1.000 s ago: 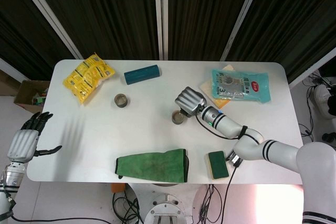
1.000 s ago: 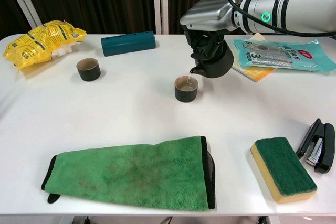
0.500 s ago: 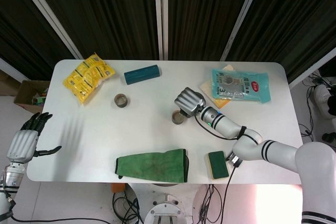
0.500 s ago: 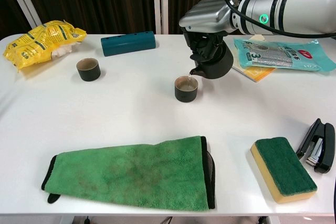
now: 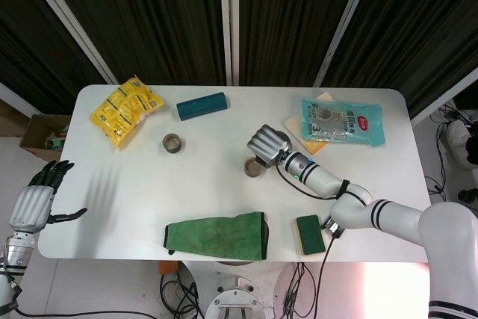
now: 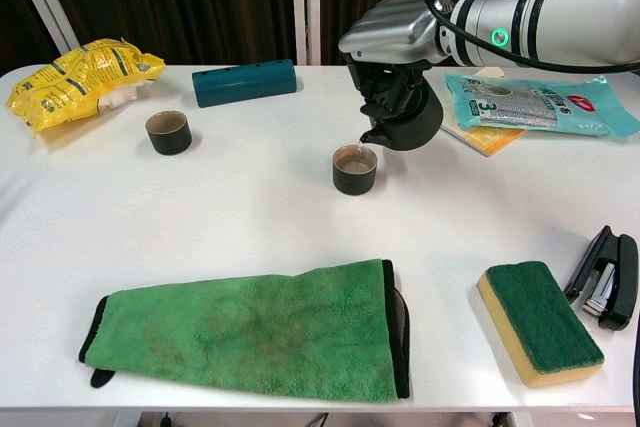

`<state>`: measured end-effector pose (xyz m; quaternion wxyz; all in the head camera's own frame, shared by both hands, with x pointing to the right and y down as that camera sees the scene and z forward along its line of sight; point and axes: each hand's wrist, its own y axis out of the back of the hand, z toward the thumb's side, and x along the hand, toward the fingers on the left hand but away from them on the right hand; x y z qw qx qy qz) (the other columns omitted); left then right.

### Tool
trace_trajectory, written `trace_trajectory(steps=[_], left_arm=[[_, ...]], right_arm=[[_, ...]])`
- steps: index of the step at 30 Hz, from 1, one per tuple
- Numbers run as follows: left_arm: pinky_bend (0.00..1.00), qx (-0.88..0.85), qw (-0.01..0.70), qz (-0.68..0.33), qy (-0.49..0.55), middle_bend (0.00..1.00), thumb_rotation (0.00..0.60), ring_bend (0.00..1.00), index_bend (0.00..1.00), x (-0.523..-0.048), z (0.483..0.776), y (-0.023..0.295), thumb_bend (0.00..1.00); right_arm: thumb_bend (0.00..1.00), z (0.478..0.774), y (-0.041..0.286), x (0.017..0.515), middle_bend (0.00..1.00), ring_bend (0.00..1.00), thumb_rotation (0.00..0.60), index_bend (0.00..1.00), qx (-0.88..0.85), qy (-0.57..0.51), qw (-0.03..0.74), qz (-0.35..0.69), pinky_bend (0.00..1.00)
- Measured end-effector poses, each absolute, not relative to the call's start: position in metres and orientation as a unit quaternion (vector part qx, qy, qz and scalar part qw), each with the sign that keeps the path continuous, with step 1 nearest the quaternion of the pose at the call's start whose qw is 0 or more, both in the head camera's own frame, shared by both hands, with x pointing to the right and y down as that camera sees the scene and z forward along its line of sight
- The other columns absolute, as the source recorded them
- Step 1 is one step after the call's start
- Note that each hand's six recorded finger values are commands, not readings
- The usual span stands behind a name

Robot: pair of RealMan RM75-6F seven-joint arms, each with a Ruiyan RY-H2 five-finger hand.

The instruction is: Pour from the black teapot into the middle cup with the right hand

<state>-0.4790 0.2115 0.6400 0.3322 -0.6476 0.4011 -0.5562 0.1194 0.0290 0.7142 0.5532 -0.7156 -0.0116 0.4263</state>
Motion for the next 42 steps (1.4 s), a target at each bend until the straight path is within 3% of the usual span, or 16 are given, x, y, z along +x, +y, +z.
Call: trace_trajectory(steps=[27, 42], left_arm=[[0.18, -0.647, 0.331, -0.555, 0.404, 0.09, 0.443, 0.03, 0.12, -0.481, 0.6395, 0.2117, 0.07], [0.18, -0.646, 0.331, -0.554, 0.406, 0.09, 0.439, 0.03, 0.12, -0.4821, 0.6388, 0.2121, 0.06]], right_arm=[[0.46, 0.7128, 0.0296, 0.1134, 1.0, 0.88, 0.6, 1.0, -0.711, -0.005, 0.56, 0.424, 0.68], [0.45, 0.7051, 0.0267, 0.111, 1.0, 0.88, 0.6, 1.0, -0.744, -0.051, 0.52, 0.416, 0.68]])
